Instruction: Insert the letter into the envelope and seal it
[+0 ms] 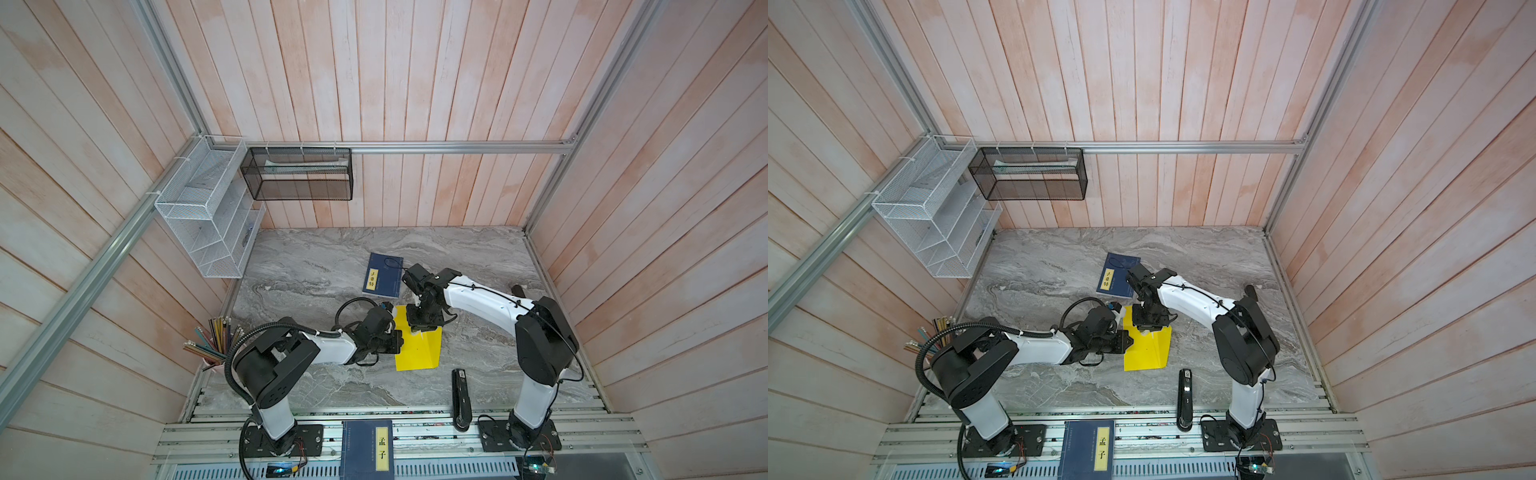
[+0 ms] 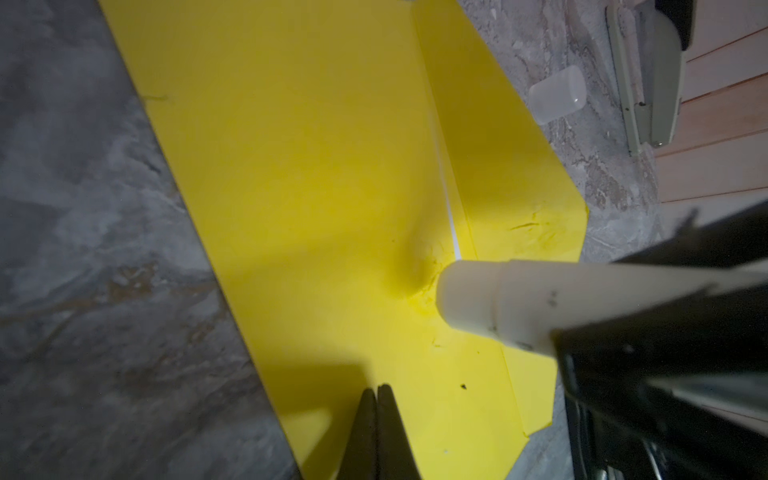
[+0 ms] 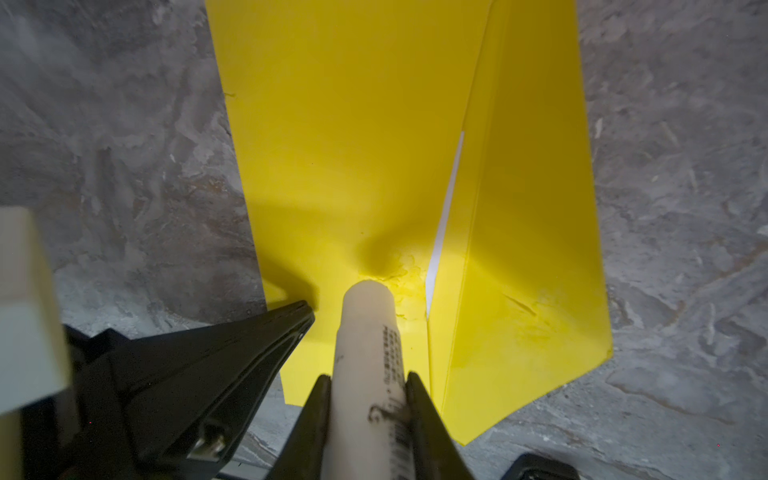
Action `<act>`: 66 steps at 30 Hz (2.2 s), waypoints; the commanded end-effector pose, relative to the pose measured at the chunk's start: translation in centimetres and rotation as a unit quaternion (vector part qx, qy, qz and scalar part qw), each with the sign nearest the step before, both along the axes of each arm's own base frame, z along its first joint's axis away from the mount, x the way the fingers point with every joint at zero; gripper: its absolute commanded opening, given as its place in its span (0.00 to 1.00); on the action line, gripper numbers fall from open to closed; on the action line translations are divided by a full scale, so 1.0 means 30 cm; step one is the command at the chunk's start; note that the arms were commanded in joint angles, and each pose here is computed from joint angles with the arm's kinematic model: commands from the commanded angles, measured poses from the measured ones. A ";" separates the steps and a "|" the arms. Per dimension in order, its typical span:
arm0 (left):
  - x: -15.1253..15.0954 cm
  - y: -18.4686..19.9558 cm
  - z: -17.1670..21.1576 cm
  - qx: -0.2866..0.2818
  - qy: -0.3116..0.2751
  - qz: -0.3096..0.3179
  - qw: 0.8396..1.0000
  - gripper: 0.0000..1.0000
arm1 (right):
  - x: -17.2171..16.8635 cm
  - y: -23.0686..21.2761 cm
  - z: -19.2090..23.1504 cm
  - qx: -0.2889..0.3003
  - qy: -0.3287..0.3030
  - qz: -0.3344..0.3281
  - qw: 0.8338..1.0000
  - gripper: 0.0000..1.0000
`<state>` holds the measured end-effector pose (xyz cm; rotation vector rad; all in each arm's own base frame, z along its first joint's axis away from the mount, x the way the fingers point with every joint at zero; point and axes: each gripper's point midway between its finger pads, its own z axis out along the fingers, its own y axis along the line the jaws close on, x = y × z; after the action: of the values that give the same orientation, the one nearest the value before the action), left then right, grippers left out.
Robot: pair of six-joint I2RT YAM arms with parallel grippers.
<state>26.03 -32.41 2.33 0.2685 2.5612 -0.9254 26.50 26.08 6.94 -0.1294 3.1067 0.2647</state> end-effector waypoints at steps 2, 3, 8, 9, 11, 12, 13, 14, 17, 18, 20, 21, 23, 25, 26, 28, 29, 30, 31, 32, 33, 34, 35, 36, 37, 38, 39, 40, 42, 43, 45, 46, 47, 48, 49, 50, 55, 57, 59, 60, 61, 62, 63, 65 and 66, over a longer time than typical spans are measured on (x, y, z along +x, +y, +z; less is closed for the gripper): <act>-0.030 0.016 -0.058 0.028 0.027 -0.008 0.999 0.00 | 0.018 -0.024 -0.007 -0.025 0.001 0.001 1.000 0.00; -0.030 0.019 -0.060 0.029 0.027 -0.007 0.999 0.00 | 0.019 -0.026 -0.011 -0.028 0.002 0.001 1.000 0.00; -0.031 0.023 -0.061 0.032 0.027 -0.007 0.999 0.00 | 0.010 -0.037 -0.026 -0.039 0.011 0.004 0.999 0.00; -0.030 0.022 -0.060 0.032 0.026 -0.008 0.999 0.00 | 0.006 -0.040 -0.029 -0.042 0.014 0.005 0.999 0.00; -0.028 0.019 -0.056 0.030 0.026 -0.008 0.999 0.00 | 0.002 -0.042 -0.033 -0.043 0.017 0.007 0.999 0.00; -0.027 0.018 -0.058 0.031 0.026 -0.008 0.999 0.00 | 0.001 -0.044 -0.040 -0.046 0.019 0.008 0.999 0.00; -0.027 0.017 -0.055 0.030 0.025 -0.009 0.999 0.00 | -0.001 -0.048 -0.048 -0.051 0.022 0.010 0.998 0.00; -0.027 0.014 -0.055 0.030 0.025 -0.010 0.999 0.00 | -0.004 -0.048 -0.056 -0.052 0.026 0.012 0.998 0.00; -0.025 0.010 -0.055 0.030 0.026 -0.012 0.999 0.00 | -0.011 -0.039 -0.079 -0.050 0.037 0.018 0.998 0.00; -0.024 0.008 -0.054 0.030 0.026 -0.012 0.999 0.00 | -0.011 -0.037 -0.085 -0.050 0.038 0.018 0.998 0.00; -0.024 0.006 -0.056 0.030 0.027 -0.013 0.999 0.00 | -0.010 -0.036 -0.094 -0.052 0.040 0.019 0.998 0.00; -0.025 0.006 -0.057 0.030 0.028 -0.014 0.999 0.00 | -0.008 -0.034 -0.096 -0.051 0.040 0.020 0.998 0.00; -0.026 0.007 -0.059 0.031 0.028 -0.015 0.999 0.00 | -0.006 -0.033 -0.107 -0.053 0.043 0.022 0.997 0.00; -0.027 0.011 -0.063 0.034 0.029 -0.015 0.999 0.00 | -0.007 -0.035 -0.118 -0.056 0.045 0.022 0.997 0.00; -0.025 0.012 -0.061 0.034 0.029 -0.014 0.999 0.00 | -0.012 -0.038 -0.126 -0.059 0.048 0.023 0.997 0.00; -0.025 0.013 -0.059 0.034 0.029 -0.014 0.999 0.00 | -0.018 -0.046 -0.138 -0.066 0.051 0.026 0.996 0.00; -0.025 0.016 -0.061 0.035 0.030 -0.014 0.999 0.00 | -0.021 -0.052 -0.143 -0.072 0.053 0.028 0.996 0.00; -0.026 0.016 -0.059 0.035 0.029 -0.014 0.999 0.00 | -0.021 -0.059 -0.146 -0.082 0.053 0.031 0.995 0.00; -0.024 0.016 -0.059 0.035 0.029 -0.014 0.999 0.00 | -0.026 -0.063 -0.151 -0.090 0.055 0.037 0.994 0.00; -0.023 0.016 -0.058 0.034 0.029 -0.013 0.999 0.00 | -0.032 -0.065 -0.154 -0.098 0.058 0.045 0.993 0.00; -0.023 0.016 -0.059 0.035 0.029 -0.014 0.999 0.00 | -0.035 -0.066 -0.156 -0.104 0.059 0.052 0.991 0.00; -0.022 0.013 -0.056 0.033 0.028 -0.014 0.999 0.00 | -0.041 -0.063 -0.158 -0.107 0.061 0.062 0.990 0.00; -0.022 0.014 -0.058 0.034 0.029 -0.013 0.999 0.00 | -0.049 -0.060 -0.162 -0.109 0.064 0.074 0.989 0.00; -0.022 0.014 -0.057 0.034 0.029 -0.014 0.999 0.00 | -0.055 -0.059 -0.167 -0.112 0.068 0.083 0.988 0.00; -0.023 0.015 -0.060 0.035 0.030 -0.014 0.999 0.00 | -0.061 -0.059 -0.169 -0.114 0.072 0.090 0.987 0.00; -0.023 0.016 -0.060 0.035 0.030 -0.014 0.999 0.00 | -0.067 -0.057 -0.173 -0.112 0.076 0.094 0.986 0.00; -0.022 0.016 -0.061 0.035 0.030 -0.014 0.999 0.00 | -0.065 -0.053 -0.174 -0.108 0.077 0.094 0.987 0.00; -0.023 0.018 -0.062 0.036 0.030 -0.014 0.999 0.00 | -0.064 -0.049 -0.175 -0.104 0.077 0.091 0.987 0.00; -0.021 0.019 -0.061 0.036 0.030 -0.013 0.999 0.00 | -0.056 -0.034 -0.172 -0.090 0.073 0.069 0.991 0.00; -0.019 0.019 -0.058 0.035 0.029 -0.013 0.999 0.00 | -0.048 -0.025 -0.168 -0.081 0.069 0.058 0.993 0.00; -0.021 0.018 -0.059 0.035 0.030 -0.014 0.999 0.00 | -0.024 -0.009 -0.154 -0.068 0.051 0.036 0.996 0.00; -0.020 0.016 -0.058 0.034 0.030 -0.014 0.999 0.00 | -0.015 0.000 -0.149 -0.063 0.044 0.030 0.997 0.00; -0.020 0.015 -0.057 0.034 0.029 -0.015 0.999 0.00 | -0.004 0.004 -0.144 -0.061 0.036 0.025 0.997 0.00; -0.020 0.015 -0.059 0.034 0.031 -0.015 0.999 0.00 | 0.011 0.001 -0.138 -0.065 0.026 0.020 0.997 0.00; -0.022 0.015 -0.060 0.036 0.031 -0.016 0.999 0.00 | 0.020 -0.002 -0.136 -0.069 0.020 0.017 0.997 0.00; -0.022 0.015 -0.060 0.036 0.031 -0.017 0.999 0.00 | 0.033 -0.004 -0.131 -0.069 0.014 0.014 0.997 0.00; -0.024 0.021 -0.066 0.041 0.034 -0.017 0.998 0.00 | 0.077 -0.014 -0.107 -0.057 -0.004 -0.002 0.998 0.00; -0.024 0.022 -0.069 0.042 0.036 -0.016 0.998 0.00 | 0.058 -0.010 -0.103 -0.052 0.011 0.005 0.999 0.00; -0.019 0.030 -0.069 0.048 0.036 -0.010 0.998 0.00 | 0.016 -0.001 -0.101 -0.042 0.035 0.019 0.998 0.00; -0.017 0.031 -0.065 0.050 0.036 -0.007 0.998 0.00 | -0.004 -0.003 -0.099 -0.043 0.042 0.026 0.998 0.00; -0.015 0.032 -0.062 0.051 0.035 -0.006 0.998 0.00 | -0.022 -0.009 -0.098 -0.045 0.050 0.032 0.997 0.00; -0.013 0.034 -0.059 0.054 0.034 -0.004 0.998 0.00 | -0.044 -0.010 -0.096 -0.041 0.061 0.039 0.997 0.00; -0.008 0.034 -0.054 0.056 0.033 -0.002 0.998 0.00 | -0.062 -0.012 -0.094 -0.039 0.068 0.044 0.996 0.00; -0.002 0.033 -0.049 0.057 0.031 0.000 0.998 0.00 | -0.082 -0.017 -0.091 -0.035 0.077 0.049 0.995 0.00; -0.001 0.030 -0.046 0.056 0.030 -0.001 0.998 0.00 | -0.090 -0.019 -0.092 -0.035 0.080 0.051 0.995 0.00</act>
<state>26.12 -32.64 2.32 0.2911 2.6116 -0.8980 26.05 25.55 5.29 -0.2216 3.1950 0.1549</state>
